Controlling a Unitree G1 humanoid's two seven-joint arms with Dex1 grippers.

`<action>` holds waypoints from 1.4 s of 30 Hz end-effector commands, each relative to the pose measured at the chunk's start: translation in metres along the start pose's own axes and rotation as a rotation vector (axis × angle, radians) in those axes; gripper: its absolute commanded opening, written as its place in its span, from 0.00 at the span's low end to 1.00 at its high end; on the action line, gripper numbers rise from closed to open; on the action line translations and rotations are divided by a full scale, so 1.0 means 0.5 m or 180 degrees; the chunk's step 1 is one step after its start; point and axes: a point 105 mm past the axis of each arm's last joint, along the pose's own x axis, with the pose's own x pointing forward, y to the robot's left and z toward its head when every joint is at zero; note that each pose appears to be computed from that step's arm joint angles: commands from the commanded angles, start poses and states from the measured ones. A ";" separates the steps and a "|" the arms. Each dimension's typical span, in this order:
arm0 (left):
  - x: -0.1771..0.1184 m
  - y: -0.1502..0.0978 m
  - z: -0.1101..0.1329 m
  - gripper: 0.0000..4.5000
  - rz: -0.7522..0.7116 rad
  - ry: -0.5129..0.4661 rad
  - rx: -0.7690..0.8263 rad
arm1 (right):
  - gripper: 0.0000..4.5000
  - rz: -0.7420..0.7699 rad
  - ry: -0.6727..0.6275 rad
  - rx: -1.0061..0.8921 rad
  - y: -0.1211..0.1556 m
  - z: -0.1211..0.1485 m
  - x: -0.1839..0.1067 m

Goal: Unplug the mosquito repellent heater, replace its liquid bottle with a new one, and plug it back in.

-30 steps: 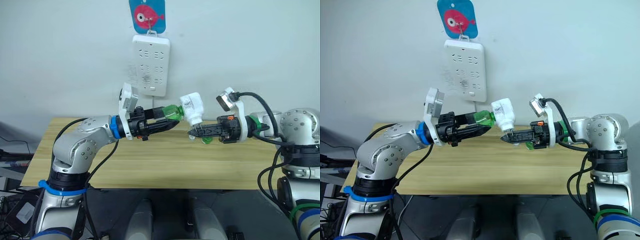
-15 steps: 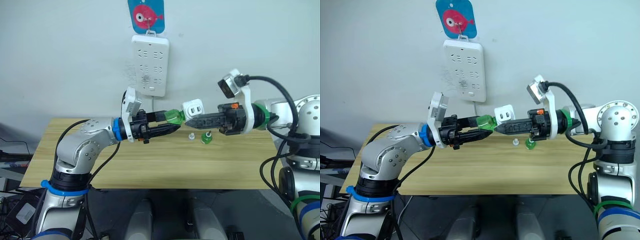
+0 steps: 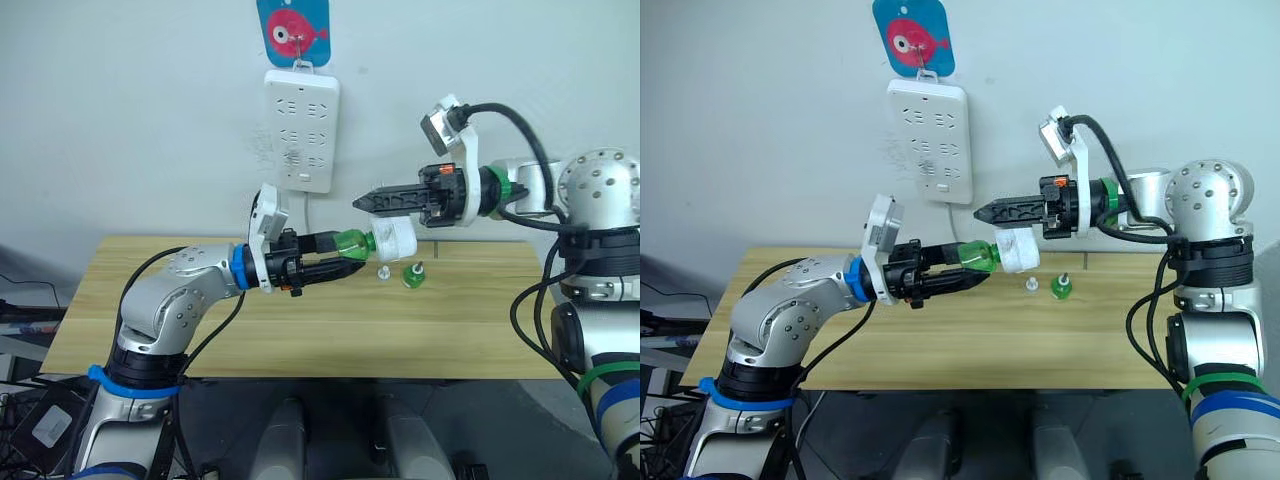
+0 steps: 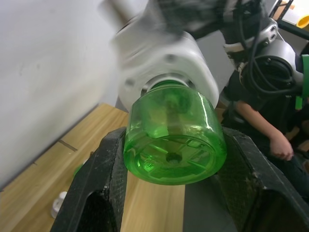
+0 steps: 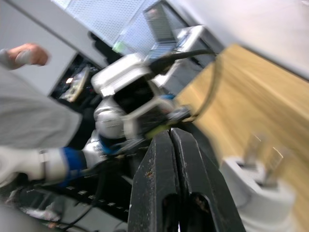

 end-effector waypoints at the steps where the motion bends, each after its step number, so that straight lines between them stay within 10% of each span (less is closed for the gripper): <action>1: 0.000 -0.022 0.021 0.50 -0.0129 -0.0065 0.0144 | 0.01 -0.0055 -0.0009 -0.0231 -0.009 0.020 0.004; 13: -0.003 -0.010 0.042 0.50 0.0004 -0.0236 0.0089 | 0.01 -0.0481 0.0176 0.0000 -0.100 -0.058 -0.024; 30: -0.007 0.025 0.048 0.50 0.0217 -0.0279 0.0166 | 0.01 0.0105 0.0273 0.0233 0.037 -0.108 -0.057; 42: -0.023 -0.011 0.062 0.50 -0.0151 -0.0100 0.0170 | 0.01 -0.0733 -0.0060 0.0115 -0.092 -0.076 -0.121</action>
